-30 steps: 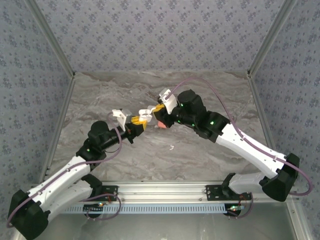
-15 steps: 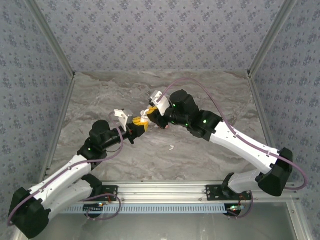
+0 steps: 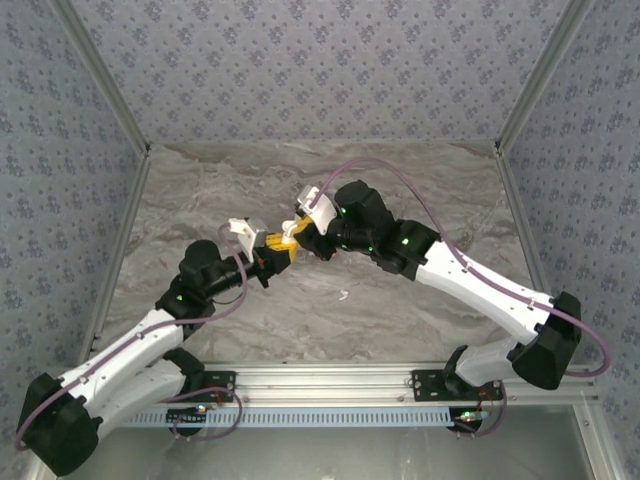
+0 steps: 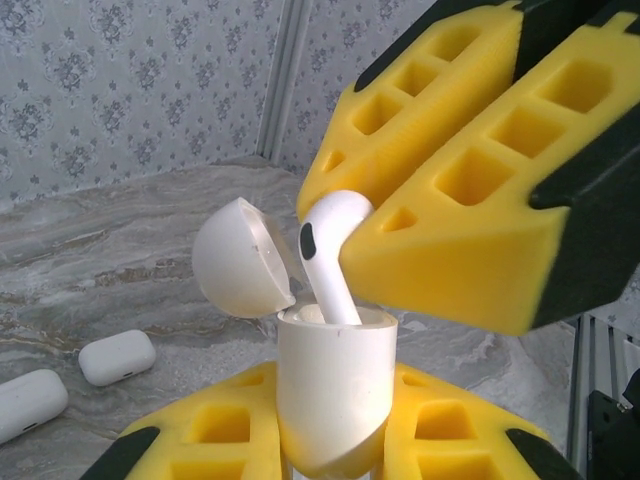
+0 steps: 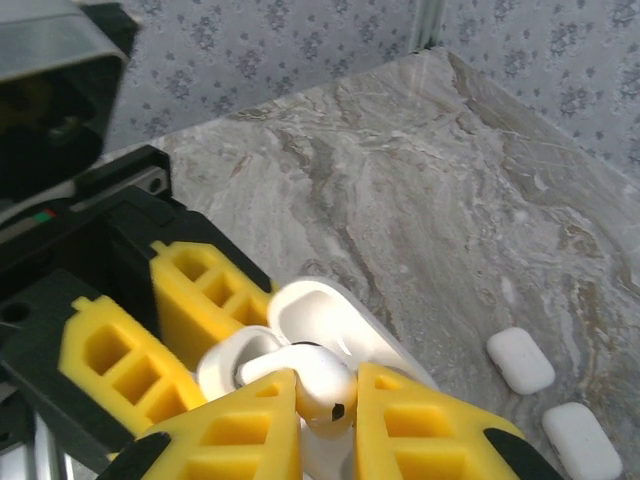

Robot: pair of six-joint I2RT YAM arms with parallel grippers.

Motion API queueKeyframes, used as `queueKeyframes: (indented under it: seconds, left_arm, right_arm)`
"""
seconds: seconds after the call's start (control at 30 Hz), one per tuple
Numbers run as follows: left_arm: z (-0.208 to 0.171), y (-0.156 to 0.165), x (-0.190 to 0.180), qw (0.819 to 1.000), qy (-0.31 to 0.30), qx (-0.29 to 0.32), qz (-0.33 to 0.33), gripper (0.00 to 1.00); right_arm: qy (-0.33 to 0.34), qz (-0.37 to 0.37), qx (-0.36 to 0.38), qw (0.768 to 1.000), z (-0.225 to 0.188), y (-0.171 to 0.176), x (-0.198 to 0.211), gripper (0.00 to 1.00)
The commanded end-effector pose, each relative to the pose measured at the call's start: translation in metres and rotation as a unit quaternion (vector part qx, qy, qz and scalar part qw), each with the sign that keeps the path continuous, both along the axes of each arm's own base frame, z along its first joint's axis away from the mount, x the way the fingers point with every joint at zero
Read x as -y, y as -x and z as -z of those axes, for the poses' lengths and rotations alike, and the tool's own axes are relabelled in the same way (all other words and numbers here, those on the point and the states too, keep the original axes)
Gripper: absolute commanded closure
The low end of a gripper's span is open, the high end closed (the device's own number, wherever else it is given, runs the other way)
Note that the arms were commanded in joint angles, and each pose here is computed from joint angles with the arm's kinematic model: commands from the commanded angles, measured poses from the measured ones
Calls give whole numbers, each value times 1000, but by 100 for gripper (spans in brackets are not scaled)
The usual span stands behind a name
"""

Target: Insert wireless bluetooth earbuds into charging case

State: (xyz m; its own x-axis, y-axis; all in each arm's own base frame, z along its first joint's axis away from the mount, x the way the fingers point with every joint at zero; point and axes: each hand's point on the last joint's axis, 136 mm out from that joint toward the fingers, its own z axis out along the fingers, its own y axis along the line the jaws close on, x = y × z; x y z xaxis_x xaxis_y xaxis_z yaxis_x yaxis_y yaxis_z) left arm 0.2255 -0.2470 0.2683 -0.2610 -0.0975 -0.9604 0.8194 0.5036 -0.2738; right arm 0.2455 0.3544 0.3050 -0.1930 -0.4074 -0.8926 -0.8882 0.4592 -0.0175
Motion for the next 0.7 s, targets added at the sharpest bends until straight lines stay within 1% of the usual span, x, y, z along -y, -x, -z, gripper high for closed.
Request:
queueKeyframes:
  seconds: [0.0,0.17,0.33,0.37,0.5,0.67]
  left_arm:
    - [-26,5,5,999,25,27,17,100]
    - [-26,6,5,999,25,29,20,100]
    - [-27,6,5,999,25,30,21,100]
    - [-27,6,5,999,26,31,21,100]
    - [-27,6,5,999,26,32,20,100]
    - [-26,5,4,999,29,33,16,100]
  right_arm:
    - [-3,-41,-11,999,-4,12,-8,82]
    - [-3,-61,-28,998,-3,17,-12,81]
    - [-21,-79,-49,995,-13,19,-10,72]
    - [-28,-84,-53,995,-18,20,-9,70]
    - [-58,-95,-54,992,-40,22,-4,55]
    - [-81,-67,-33,994,-64,15,13,44]
